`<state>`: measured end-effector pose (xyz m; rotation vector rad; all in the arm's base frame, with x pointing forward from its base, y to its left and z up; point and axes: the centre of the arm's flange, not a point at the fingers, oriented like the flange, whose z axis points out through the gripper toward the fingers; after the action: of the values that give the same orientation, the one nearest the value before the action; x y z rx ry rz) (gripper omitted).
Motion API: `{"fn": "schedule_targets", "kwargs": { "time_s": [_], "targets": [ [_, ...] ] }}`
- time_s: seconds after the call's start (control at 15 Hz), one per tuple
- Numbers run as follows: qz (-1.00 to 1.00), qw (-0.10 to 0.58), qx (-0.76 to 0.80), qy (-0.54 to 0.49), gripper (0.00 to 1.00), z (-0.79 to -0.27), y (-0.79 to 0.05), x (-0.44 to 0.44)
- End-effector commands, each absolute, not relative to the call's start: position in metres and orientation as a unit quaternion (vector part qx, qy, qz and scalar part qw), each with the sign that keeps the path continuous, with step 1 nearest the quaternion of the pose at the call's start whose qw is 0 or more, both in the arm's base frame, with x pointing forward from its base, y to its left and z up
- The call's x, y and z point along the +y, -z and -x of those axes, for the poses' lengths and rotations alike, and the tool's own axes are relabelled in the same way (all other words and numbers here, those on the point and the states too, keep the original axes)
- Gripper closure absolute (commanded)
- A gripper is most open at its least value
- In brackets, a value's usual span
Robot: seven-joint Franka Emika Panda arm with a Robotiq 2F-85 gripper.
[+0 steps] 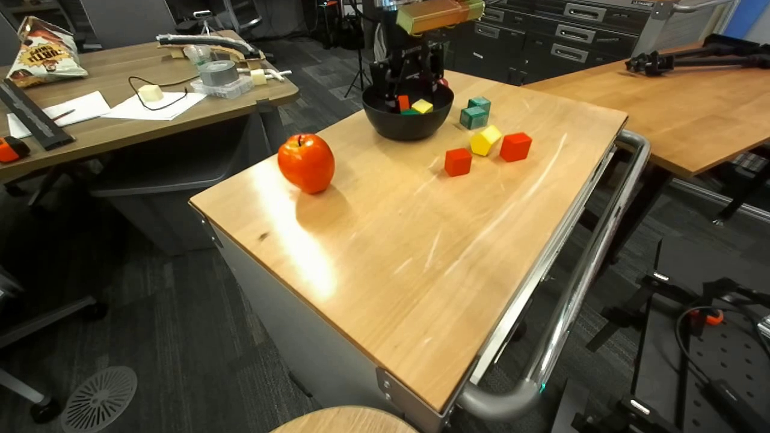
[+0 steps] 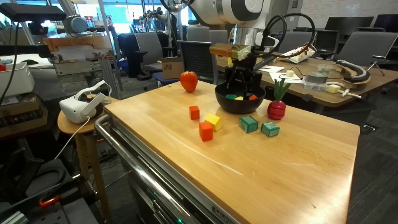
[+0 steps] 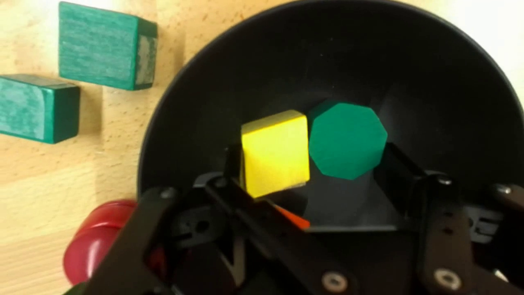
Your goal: Take most of the objects from the bowl one at a time and put them on the table, then move the apple to the right, then take the block from the bowl and put it on the table
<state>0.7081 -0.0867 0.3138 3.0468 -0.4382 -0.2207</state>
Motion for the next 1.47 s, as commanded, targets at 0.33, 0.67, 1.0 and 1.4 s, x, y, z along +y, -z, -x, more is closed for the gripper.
{"fn": "schedule_targets", "kwargs": {
  "time_s": [0.33,0.67,1.0,1.4],
  "targets": [
    [-0.986,0.026,-0.151,0.06,0.79,-0.73,-0.338,-0.082],
    [-0.986,0.027,-0.158,0.037,0.86,-0.733,-0.361,-0.089],
    [-0.991,0.003,-0.131,0.026,0.86,-0.709,-0.398,-0.078],
    [-0.999,-0.015,0.026,-0.012,0.85,-0.636,-0.477,-0.024]
  ]
}}
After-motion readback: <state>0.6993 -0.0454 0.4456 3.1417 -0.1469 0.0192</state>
